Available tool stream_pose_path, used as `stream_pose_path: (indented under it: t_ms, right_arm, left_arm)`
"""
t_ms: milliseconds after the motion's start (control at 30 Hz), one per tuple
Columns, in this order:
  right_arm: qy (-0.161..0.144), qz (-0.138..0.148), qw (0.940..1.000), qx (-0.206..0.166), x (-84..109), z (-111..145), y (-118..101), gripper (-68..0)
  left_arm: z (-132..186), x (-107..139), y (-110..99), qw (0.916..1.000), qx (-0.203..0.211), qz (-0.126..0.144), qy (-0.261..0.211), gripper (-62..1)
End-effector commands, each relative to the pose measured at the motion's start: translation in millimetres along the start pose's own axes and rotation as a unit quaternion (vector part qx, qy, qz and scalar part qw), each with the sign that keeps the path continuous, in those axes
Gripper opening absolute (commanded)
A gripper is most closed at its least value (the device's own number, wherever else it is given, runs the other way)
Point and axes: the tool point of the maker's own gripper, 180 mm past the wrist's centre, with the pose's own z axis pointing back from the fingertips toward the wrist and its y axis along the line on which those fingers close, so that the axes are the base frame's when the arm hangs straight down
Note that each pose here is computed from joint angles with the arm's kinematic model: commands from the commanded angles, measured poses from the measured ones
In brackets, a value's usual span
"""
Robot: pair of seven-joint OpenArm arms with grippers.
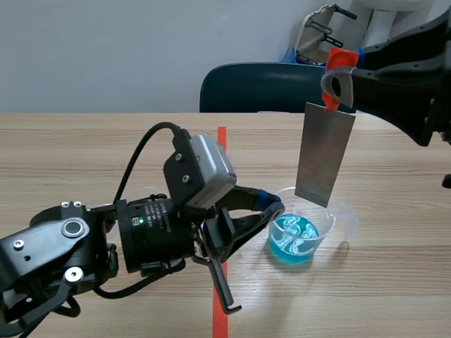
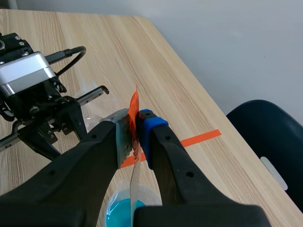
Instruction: Do the redox reaction experiment
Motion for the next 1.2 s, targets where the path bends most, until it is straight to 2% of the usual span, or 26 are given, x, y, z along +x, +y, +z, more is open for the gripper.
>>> stream_pose_path:
  t_ms: [0, 167, 333, 433, 900, 967, 1100, 1133, 1167]
  right_arm:
    - [-0.016, 0.008, 0.9998, 0.008, 11.1, -1.2, 1.2, -66.6]
    - [-0.016, 0.008, 0.9998, 0.008, 11.1, -1.2, 1.2, -66.6]
    - [-0.015, 0.008, 0.9998, 0.008, 11.0, -1.2, 1.2, -66.6]
    - [-0.015, 0.008, 0.9998, 0.008, 11.0, -1.2, 1.2, -66.6]
    - [-0.015, 0.008, 0.9998, 0.008, 11.0, -1.2, 1.2, -66.6]
    - [-0.015, 0.008, 0.9998, 0.008, 11.0, -1.2, 1.2, -66.6]
    - [-0.015, 0.008, 0.9998, 0.008, 11.0, -1.2, 1.2, -66.6]
    - [-0.015, 0.008, 0.9998, 0.008, 11.0, -1.2, 1.2, -66.6]
    - [-0.015, 0.008, 0.9998, 0.008, 11.0, -1.2, 1.2, -66.6]
  left_arm:
    - [8.1, 5.2, 7.0, 0.9999, 0.005, -0.004, -0.013, -50.5]
    - [32.0, 6.2, 22.0, 0.9995, 0.015, -0.025, -0.014, -43.1]
    - [59.1, 7.7, 29.4, 0.999, 0.018, -0.041, -0.006, -29.7]
    - [67.4, 8.0, 30.0, 0.9989, 0.017, -0.043, -0.006, -29.2]
    - [68.6, 3.4, 23.7, 0.9994, 0.011, -0.034, 0.001, -29.0]
    - [68.5, 4.5, 22.8, 0.9995, 0.008, -0.032, -0.002, -22.0]
    - [67.3, 6.1, 20.4, 0.9996, 0.004, -0.026, -0.007, -1.1]
    - [67.4, 5.5, 20.3, 0.9996, 0.003, -0.029, -0.005, 1.4]
    - [67.5, 5.4, 22.6, 0.9994, 0.009, -0.033, -0.005, 1.4]
